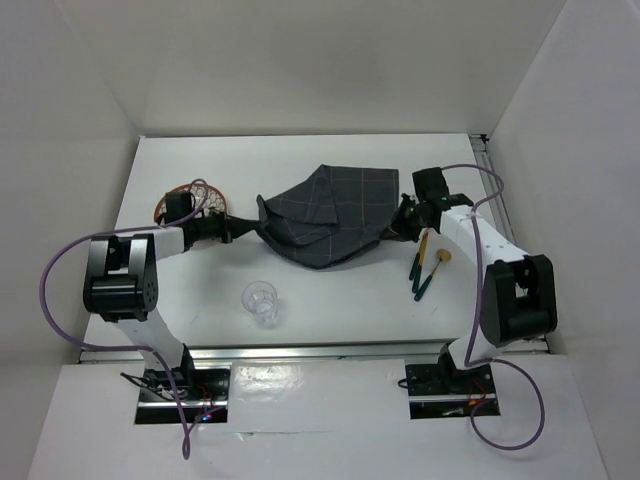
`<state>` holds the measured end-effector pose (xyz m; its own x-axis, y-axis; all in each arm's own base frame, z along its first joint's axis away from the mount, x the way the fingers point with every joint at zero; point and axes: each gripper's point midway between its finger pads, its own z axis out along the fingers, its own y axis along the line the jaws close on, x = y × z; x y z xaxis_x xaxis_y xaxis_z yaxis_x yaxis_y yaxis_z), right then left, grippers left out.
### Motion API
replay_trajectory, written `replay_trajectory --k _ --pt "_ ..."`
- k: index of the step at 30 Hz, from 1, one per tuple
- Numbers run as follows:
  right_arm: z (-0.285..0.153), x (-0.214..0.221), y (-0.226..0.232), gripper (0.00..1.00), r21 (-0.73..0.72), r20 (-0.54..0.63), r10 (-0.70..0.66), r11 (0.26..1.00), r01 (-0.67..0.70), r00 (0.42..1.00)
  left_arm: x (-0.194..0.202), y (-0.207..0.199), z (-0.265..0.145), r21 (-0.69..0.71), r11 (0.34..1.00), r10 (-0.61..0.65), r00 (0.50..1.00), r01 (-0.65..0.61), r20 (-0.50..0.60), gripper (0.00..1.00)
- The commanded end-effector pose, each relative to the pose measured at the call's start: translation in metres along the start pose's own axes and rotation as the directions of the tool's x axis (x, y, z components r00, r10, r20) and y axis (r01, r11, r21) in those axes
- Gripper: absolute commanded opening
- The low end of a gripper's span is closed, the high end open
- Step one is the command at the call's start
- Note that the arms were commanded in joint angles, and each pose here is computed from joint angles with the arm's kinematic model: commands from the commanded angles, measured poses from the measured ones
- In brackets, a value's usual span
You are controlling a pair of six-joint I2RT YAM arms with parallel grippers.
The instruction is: Set the dinner table for one person
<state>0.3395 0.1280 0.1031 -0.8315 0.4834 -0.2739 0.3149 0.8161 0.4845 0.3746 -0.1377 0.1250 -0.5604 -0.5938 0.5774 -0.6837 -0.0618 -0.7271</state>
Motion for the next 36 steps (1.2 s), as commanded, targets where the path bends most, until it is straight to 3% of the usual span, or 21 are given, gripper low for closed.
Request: replay_trajectory --k 1,8,10,11,12,14,15,18,19,20,22,24,28,36 --pt "-0.027 -0.024 0.032 0.0 -0.107 0.114 -0.019 0.994 0.031 0.993 0.011 -0.016 -0.007 0.01 0.993 0.122 0.992 -0.122 -0.014 0.0" --pt "-0.04 -0.05 0.053 0.0 -0.13 0.179 -0.026 0.99 0.05 0.984 0.011 -0.014 -0.008 -0.005 0.995 0.101 0.995 -0.101 -0.002 0.0" --pt "-0.044 -0.082 0.06 0.0 -0.122 0.211 -0.037 0.99 0.064 0.977 0.018 -0.045 -0.007 0.041 0.993 0.111 0.994 -0.11 -0.005 0.0" --pt "-0.052 -0.102 0.072 0.0 -0.132 0.236 -0.031 0.989 0.064 0.971 0.021 -0.07 -0.008 0.105 0.98 0.172 0.985 -0.169 -0.021 0.0" --pt "-0.101 -0.149 0.118 0.0 -0.208 0.368 -0.047 0.969 0.132 0.929 0.034 -0.114 -0.008 0.174 0.963 0.22 0.973 -0.206 -0.068 0.0" --pt "-0.125 -0.181 0.149 0.0 -0.238 0.428 -0.06 0.955 0.176 0.902 0.061 -0.176 -0.018 0.294 0.899 0.369 0.923 -0.325 -0.109 0.0" --pt "-0.182 -0.206 0.187 0.0 -0.298 0.552 -0.058 0.918 0.261 0.832 0.099 -0.233 -0.042 0.443 0.744 0.58 0.813 -0.5 -0.058 0.0" --pt "-0.229 -0.214 0.213 0.0 -0.362 0.641 -0.033 0.868 0.34 0.767 0.133 -0.282 -0.085 0.585 0.62 0.623 0.781 -0.524 0.039 0.0" --pt "-0.249 -0.203 0.215 0.0 -0.38 0.663 -0.029 0.847 0.37 0.748 0.128 -0.278 -0.088 0.572 0.639 0.598 0.8 -0.514 0.051 0.0" --pt "-0.224 -0.196 0.204 0.0 -0.386 0.633 -0.032 0.853 0.351 0.774 0.134 -0.274 -0.099 0.563 0.643 0.584 0.808 -0.52 0.079 0.0" --pt "-0.216 -0.183 0.187 0.0 -0.374 0.614 -0.033 0.868 0.328 0.789 0.092 -0.221 -0.072 0.428 0.811 0.418 0.907 -0.399 0.052 0.0" --pt "-0.168 -0.167 0.156 0.0 -0.324 0.519 -0.047 0.913 0.247 0.854 0.061 -0.162 -0.058 0.326 0.911 0.252 0.967 -0.254 0.048 0.0" --pt "-0.136 -0.145 0.132 0.0 -0.299 0.438 -0.042 0.935 0.19 0.898 0.039 -0.101 -0.038 0.209 0.967 0.141 0.989 -0.148 0.046 0.0" --pt "-0.148 -0.157 0.14 0.0 -0.299 0.472 -0.037 0.933 0.2 0.881 0.036 -0.102 -0.037 0.153 0.976 0.148 0.987 -0.155 0.053 0.0"
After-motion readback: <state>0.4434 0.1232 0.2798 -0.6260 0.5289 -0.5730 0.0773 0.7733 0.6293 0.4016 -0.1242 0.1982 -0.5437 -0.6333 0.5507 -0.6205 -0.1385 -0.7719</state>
